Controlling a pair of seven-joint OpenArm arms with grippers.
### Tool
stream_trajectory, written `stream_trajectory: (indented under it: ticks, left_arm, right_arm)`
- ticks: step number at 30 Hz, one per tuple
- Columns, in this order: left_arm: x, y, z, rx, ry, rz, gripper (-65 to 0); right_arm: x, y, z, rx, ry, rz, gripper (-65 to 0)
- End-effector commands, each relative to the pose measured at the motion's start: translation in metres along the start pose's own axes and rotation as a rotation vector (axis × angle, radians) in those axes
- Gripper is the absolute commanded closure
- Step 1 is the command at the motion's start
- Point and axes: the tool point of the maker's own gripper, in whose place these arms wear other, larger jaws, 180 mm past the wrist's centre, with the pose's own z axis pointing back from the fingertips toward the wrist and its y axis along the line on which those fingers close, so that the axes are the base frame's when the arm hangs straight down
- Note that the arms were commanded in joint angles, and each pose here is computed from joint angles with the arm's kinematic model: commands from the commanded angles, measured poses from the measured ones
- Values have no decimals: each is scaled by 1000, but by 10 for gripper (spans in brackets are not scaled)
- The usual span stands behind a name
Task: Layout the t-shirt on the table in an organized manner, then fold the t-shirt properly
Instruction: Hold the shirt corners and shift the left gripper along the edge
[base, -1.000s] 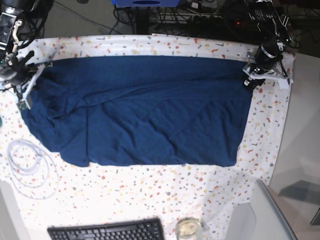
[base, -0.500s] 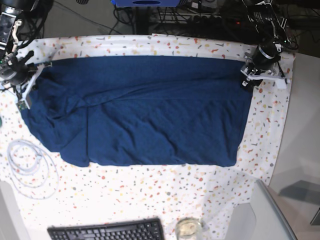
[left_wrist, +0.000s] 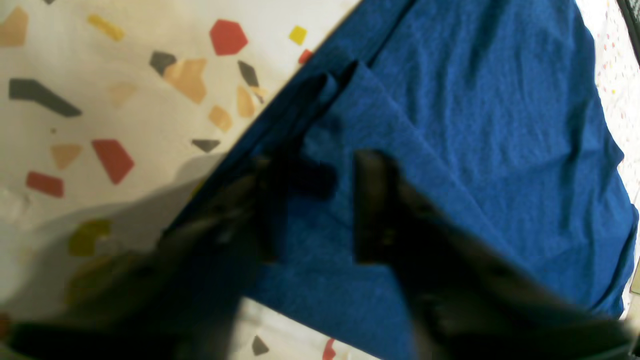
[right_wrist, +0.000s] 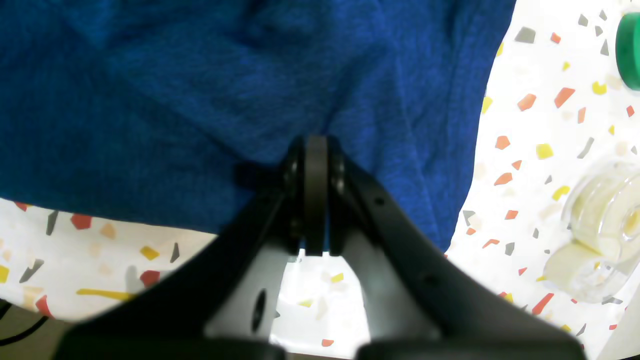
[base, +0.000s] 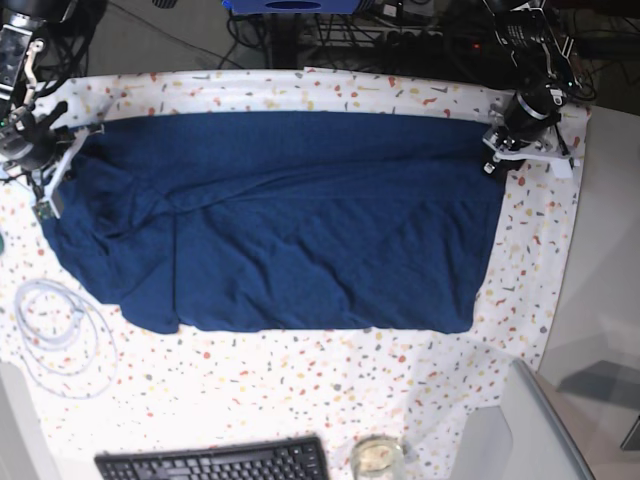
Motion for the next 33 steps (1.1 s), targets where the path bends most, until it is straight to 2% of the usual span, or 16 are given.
stream_trajectory:
  ticks: [1,3,4,17,21,25,33]
  left_arm:
    - [10,-4,1,-14,-28,-8,-89]
    - [10,-4,1,-14,-28,-8,-3]
    - [10,-4,1,-14,-28,-8,0]
    - [12,-7,2,-22,-30,-10,0]
    - [12,-22,-6,-52,32,-4,0]
    - [20,-33,-10,-73,18,-8,0]
    - [31,-32,-14,-33,-1,55,0]
  right_arm:
    - [8,-11,5,-25,-28,7,0]
    - [8,-11,5,-25,-27,7,0]
    - [8,-11,5,-25,-27,7,0]
    - [3,-9,5,-20,-17,8,0]
    - [2,-8,5,-18,-17,8,0]
    - [2,-7,4,-15,-16,8,0]
    - [2,-7,4,-15,-16,8,0]
